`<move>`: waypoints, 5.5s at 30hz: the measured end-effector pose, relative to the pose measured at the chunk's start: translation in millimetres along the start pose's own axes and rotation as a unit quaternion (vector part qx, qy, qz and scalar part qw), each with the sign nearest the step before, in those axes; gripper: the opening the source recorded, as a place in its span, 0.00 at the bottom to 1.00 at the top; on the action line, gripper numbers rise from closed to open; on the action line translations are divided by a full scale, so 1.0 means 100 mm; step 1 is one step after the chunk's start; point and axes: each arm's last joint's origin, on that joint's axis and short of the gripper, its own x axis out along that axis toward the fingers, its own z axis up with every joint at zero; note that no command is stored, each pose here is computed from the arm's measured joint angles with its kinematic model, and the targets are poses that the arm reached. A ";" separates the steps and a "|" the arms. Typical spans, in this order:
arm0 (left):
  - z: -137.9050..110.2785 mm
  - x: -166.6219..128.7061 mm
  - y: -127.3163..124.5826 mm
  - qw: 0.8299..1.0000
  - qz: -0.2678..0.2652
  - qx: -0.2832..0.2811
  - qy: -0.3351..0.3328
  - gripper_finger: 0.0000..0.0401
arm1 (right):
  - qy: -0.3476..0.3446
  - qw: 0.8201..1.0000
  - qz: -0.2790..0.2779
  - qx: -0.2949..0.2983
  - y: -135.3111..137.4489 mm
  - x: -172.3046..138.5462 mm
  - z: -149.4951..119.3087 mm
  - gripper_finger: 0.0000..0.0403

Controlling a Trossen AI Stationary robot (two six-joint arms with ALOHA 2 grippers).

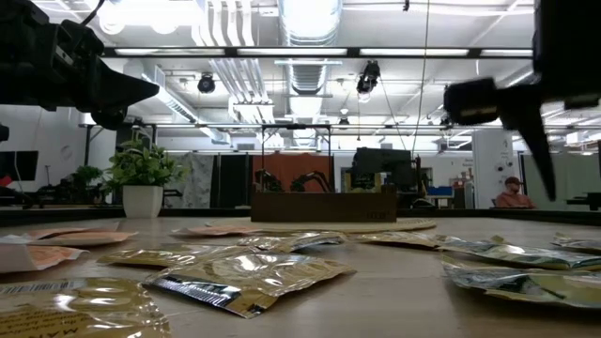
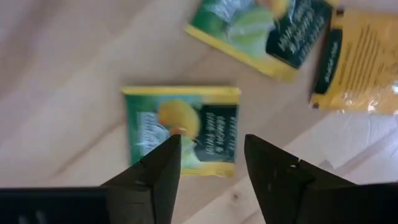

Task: Pick & Place Tea
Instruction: Put the yellow tea bag into the right section of the wooden organizer, then put the top yellow tea bag into the right section of the wooden organizer

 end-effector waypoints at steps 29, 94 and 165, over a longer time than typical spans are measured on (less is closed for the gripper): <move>0.00 0.00 0.00 1.000 0.000 0.000 0.000 0.00 | 0.001 1.000 -0.001 -0.018 -0.09 0.30 -0.06 0.44; 0.00 0.00 0.00 1.000 0.000 0.000 0.001 0.00 | 0.097 0.882 -0.373 0.272 -1.94 -1.10 -0.82 0.02; 0.00 0.00 0.00 1.000 0.000 0.000 0.001 0.00 | 0.164 0.868 -0.346 0.317 -2.12 -0.32 -0.99 0.29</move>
